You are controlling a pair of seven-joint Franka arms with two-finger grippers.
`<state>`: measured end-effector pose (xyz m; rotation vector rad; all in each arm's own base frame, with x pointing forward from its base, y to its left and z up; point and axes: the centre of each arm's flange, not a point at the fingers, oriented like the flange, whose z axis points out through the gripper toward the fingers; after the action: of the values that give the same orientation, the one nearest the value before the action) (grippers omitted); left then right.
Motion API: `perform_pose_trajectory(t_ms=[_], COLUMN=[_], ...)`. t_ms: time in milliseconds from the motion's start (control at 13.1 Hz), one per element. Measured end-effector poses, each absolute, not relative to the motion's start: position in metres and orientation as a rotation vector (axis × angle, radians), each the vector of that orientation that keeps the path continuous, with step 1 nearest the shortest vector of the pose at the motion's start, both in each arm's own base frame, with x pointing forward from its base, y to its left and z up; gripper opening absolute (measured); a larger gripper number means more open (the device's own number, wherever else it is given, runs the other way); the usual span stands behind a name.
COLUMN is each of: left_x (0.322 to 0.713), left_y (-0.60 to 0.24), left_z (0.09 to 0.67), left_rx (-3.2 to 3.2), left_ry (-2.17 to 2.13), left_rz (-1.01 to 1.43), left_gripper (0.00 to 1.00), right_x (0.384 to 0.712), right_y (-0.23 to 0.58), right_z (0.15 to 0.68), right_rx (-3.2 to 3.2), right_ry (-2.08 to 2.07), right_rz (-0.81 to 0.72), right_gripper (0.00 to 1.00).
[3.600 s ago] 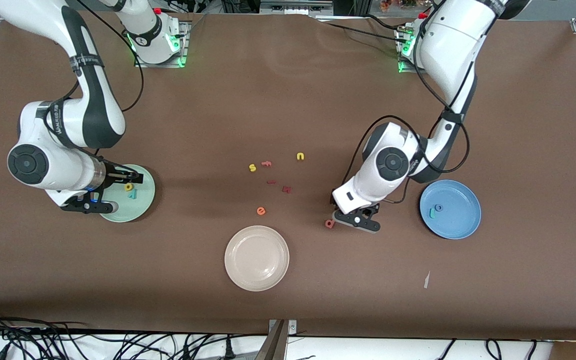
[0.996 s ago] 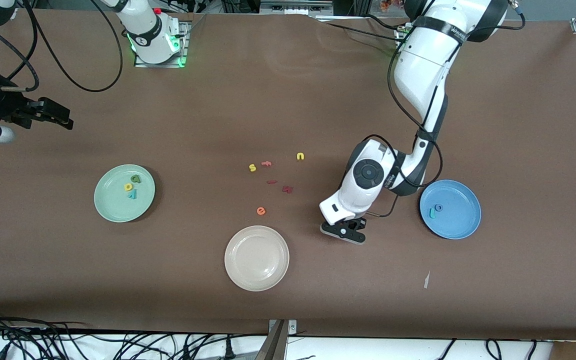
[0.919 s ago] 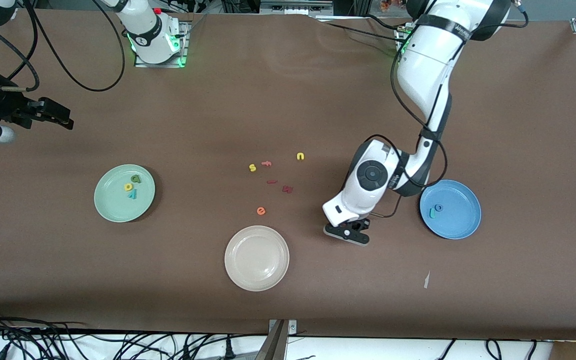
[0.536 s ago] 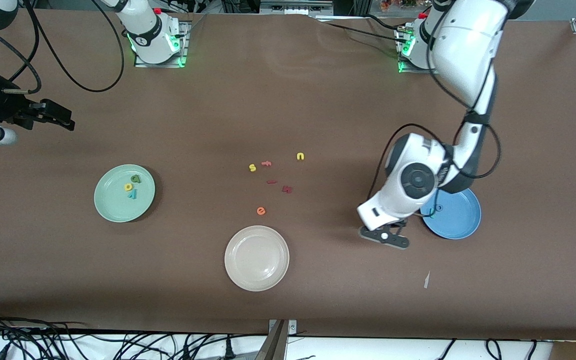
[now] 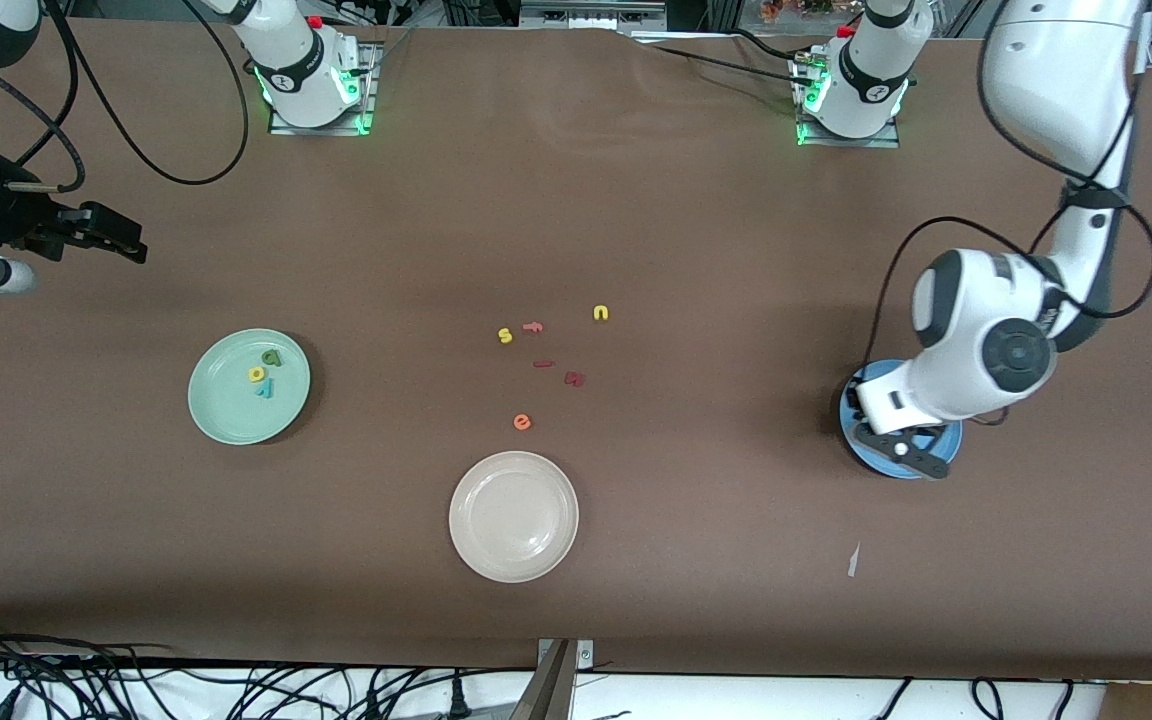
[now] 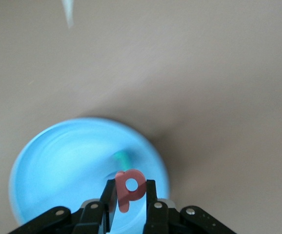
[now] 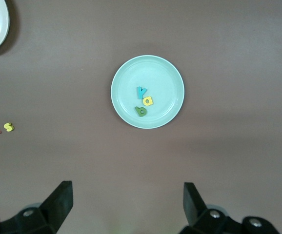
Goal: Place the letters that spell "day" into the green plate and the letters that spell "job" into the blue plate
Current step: 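Carry the pink p onto the blue plate and open the left gripper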
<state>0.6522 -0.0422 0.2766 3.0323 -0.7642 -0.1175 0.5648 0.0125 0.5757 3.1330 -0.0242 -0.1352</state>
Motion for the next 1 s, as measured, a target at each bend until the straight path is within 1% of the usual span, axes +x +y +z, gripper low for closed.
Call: perform_pose_trajectory(t_ms=[230,306,383,766,842,996], left_x=[0.644,0.641,0.639,0.637,0.634,0.621], left_y=[0.023,0.03,0.03,0.018,0.018,0.027], left_z=[0.27,0.266,0.264,0.262,0.263,0.273], left_rx=[3.01,3.01,3.009,3.001,3.003,3.025], left_ry=[-0.799,-0.79,-0.79,-0.809,-0.806,-0.78], left_rz=[-0.146,-0.153,-0.156,-0.161,-0.153,-0.09], left_gripper=[0.28,0.34,0.43,0.93,1.0,1.0], right_x=[0.565,0.565,0.565,0.565,0.565,0.565], right_y=[0.012,0.013,0.013,0.013,0.013,0.013], right_z=[0.576,0.576,0.576,0.576,0.576,0.575], right_rx=[3.132,3.132,3.132,3.132,3.132,3.132], right_ry=[-0.024,-0.024,-0.024,-0.024,-0.024,-0.024], right_rz=[-0.136,-0.136,-0.136,-0.136,-0.136,-0.137], right_gripper=[1.0,1.0,1.0,1.0,1.0,1.0])
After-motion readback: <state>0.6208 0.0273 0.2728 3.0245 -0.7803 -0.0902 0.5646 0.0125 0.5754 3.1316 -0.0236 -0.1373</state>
